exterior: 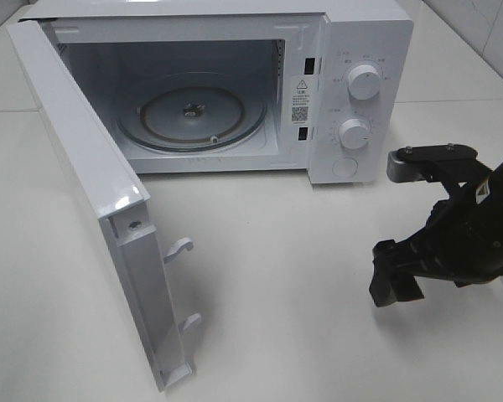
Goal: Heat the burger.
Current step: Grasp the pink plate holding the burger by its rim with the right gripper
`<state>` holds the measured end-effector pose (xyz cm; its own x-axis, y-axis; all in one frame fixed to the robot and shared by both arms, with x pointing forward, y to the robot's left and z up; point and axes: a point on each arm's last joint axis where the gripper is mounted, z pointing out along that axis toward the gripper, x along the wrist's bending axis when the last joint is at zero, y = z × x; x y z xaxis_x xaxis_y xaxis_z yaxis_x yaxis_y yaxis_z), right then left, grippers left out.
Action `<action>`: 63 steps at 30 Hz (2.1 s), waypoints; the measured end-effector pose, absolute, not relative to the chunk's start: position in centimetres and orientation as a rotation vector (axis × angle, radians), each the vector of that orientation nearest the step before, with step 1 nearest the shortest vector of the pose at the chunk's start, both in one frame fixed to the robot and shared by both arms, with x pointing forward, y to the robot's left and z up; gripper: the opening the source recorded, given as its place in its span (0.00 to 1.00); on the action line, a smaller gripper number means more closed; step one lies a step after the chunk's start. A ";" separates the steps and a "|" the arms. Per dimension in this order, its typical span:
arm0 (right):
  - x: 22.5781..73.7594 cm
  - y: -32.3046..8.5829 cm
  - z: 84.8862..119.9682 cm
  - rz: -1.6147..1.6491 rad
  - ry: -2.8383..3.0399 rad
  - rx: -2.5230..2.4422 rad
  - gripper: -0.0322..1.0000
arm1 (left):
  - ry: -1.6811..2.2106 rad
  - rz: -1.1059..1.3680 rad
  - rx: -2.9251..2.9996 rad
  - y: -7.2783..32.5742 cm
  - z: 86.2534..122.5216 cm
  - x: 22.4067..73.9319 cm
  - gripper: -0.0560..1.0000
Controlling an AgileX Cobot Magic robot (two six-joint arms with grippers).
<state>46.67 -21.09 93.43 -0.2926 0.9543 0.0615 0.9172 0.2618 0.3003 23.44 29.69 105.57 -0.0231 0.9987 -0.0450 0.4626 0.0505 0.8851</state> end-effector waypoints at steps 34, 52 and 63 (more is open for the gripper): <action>51.4 -34.8 91.9 0.091 2.211 2.132 0.96 | 1.586 0.913 1.508 29.7 105.6 23.4 0.99; 51.9 -34.8 89.3 0.068 2.264 2.142 0.92 | 1.586 0.913 1.508 29.7 105.6 23.4 0.99; 52.2 -34.8 88.7 0.062 2.306 2.115 0.80 | 1.586 0.913 1.508 29.7 105.6 23.4 0.99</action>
